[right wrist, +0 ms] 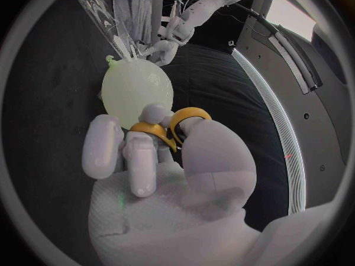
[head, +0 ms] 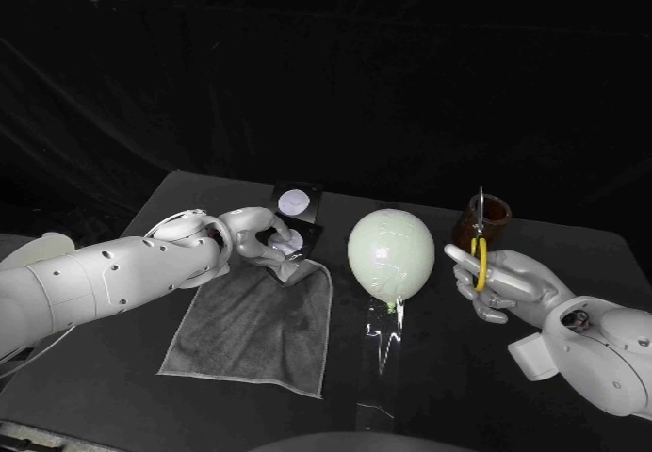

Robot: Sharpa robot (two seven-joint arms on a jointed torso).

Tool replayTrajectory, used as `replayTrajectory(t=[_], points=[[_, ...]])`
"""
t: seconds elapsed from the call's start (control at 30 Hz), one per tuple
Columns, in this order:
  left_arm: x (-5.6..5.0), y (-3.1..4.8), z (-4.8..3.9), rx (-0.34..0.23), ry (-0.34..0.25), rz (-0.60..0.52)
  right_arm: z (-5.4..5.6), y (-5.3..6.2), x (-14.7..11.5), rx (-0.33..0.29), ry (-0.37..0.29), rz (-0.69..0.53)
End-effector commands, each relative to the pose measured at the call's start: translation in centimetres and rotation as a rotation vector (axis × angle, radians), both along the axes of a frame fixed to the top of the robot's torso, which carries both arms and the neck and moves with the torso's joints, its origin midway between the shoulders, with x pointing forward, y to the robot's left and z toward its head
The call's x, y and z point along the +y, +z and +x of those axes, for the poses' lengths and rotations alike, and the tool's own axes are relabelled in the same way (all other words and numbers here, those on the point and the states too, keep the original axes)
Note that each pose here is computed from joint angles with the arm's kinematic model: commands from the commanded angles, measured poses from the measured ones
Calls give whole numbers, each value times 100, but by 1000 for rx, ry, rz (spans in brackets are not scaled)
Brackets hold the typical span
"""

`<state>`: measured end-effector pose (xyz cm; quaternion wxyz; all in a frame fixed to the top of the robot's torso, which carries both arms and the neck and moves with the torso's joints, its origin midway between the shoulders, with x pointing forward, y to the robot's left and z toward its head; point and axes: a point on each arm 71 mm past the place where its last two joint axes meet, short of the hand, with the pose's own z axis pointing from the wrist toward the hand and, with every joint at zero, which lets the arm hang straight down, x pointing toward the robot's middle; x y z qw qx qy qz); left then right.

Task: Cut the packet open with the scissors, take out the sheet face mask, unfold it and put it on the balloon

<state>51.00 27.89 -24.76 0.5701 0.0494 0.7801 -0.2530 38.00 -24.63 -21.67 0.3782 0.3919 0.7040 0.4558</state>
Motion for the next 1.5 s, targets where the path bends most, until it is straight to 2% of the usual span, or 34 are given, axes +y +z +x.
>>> replayTrajectory(t=[0.03, 0.47, 0.87, 1.0, 1.2, 1.5], points=[[50, -308, -136, 117, -16, 80, -8, 9, 22, -13, 25, 6], [36, -317, -191, 44, -66, 51, -11, 6, 21, -13, 24, 7], [14, -262, -208, -59, -98, 15, -13, 7, 21, -14, 24, 7], [4, -231, -216, -101, -108, -9, -13, 8, 19, -15, 23, 7], [-21, -180, -235, -134, -113, -75, -13, 8, 16, -16, 22, 7], [28, -38, -335, -157, -90, -222, -12, 8, 5, -17, 20, 7]])
